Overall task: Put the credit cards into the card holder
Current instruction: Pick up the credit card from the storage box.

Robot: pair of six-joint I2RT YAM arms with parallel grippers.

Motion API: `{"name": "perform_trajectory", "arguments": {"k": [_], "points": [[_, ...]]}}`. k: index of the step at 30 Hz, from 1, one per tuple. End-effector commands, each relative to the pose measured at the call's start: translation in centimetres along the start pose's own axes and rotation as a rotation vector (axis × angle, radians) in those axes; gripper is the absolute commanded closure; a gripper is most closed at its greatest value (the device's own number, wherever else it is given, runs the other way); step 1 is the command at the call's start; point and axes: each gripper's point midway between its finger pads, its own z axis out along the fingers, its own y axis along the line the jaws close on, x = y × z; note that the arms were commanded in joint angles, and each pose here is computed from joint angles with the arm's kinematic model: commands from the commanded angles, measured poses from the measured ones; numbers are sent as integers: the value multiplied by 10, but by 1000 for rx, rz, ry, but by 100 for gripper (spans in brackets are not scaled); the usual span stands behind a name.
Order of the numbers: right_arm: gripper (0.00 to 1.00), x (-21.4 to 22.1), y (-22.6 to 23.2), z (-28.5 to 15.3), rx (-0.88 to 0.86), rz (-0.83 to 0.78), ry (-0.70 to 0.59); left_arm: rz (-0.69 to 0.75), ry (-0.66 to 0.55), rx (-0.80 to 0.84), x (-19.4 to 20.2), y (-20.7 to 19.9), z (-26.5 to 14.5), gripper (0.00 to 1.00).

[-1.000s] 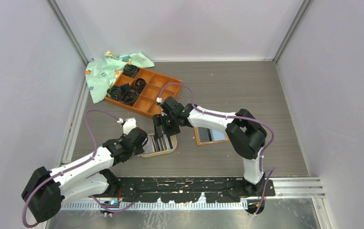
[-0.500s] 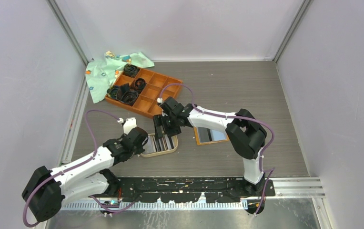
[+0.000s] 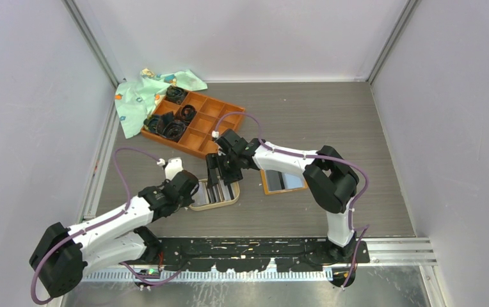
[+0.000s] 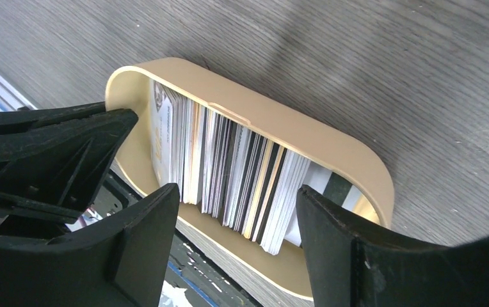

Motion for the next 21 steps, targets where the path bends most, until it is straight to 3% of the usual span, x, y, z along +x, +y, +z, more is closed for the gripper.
{"name": "perform_trajectory", "arguments": {"k": [1,13,21], "points": [[28,-9,32,-9,-136,16,-23,-84,-9,97,-6,-25,-1,94],[40,-14,45,-17,-305,89,-1,-131,-3,120,-4,-31,0,99],[49,-7,32,-2,-270,97,34,-143,8,131,-2,-34,2,100]]}}
